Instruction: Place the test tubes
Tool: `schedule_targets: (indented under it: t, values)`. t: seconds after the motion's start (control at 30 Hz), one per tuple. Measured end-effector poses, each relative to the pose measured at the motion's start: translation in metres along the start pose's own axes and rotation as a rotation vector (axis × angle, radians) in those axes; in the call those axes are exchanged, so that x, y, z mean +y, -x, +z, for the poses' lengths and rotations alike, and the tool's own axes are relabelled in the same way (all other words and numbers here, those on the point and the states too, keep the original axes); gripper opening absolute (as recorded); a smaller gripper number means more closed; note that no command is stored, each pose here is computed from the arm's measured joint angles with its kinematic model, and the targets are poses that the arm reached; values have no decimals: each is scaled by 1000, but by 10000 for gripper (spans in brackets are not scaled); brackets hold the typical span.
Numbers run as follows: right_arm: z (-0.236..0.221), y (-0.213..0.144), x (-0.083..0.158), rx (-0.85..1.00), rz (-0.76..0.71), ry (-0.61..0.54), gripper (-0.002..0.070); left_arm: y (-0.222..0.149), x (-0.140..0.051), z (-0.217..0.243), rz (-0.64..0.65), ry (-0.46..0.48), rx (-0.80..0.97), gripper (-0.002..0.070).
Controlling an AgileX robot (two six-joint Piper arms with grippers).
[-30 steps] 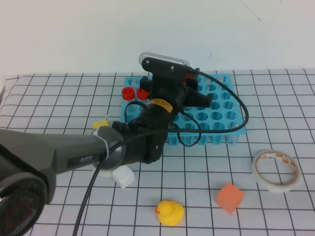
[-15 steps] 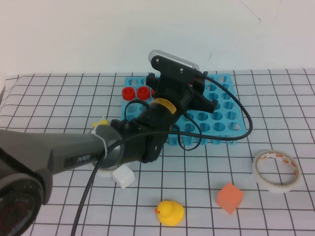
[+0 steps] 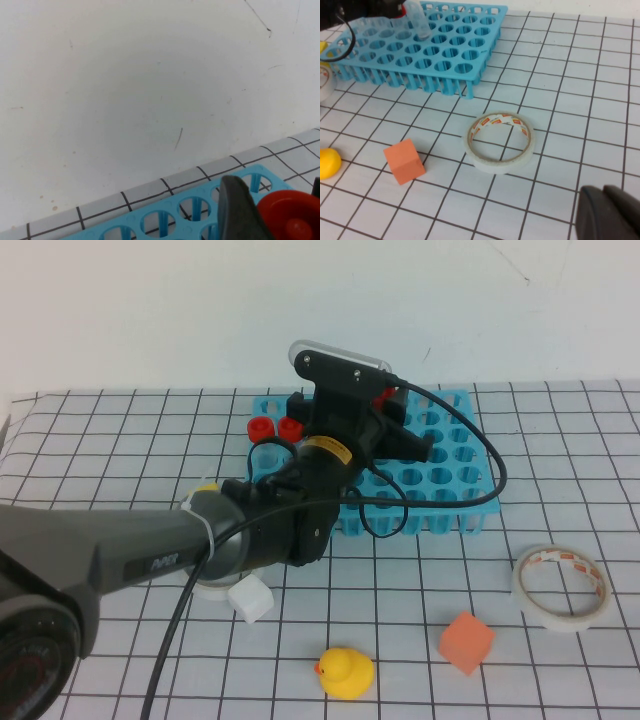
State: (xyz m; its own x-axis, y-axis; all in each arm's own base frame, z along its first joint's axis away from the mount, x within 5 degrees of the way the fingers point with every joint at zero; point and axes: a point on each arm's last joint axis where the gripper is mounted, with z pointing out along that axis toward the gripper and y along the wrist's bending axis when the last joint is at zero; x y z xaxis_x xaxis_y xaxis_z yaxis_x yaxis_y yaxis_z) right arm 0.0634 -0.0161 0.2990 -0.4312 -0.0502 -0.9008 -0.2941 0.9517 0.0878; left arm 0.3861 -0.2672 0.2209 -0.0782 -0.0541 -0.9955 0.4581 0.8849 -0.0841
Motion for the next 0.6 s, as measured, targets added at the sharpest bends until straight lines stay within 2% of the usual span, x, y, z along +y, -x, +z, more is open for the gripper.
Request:
schedule_targets:
  t: [0.6]
  values:
    - [0,0,0,0,0,0,-1,6,-1,5,-6,7,56,254]
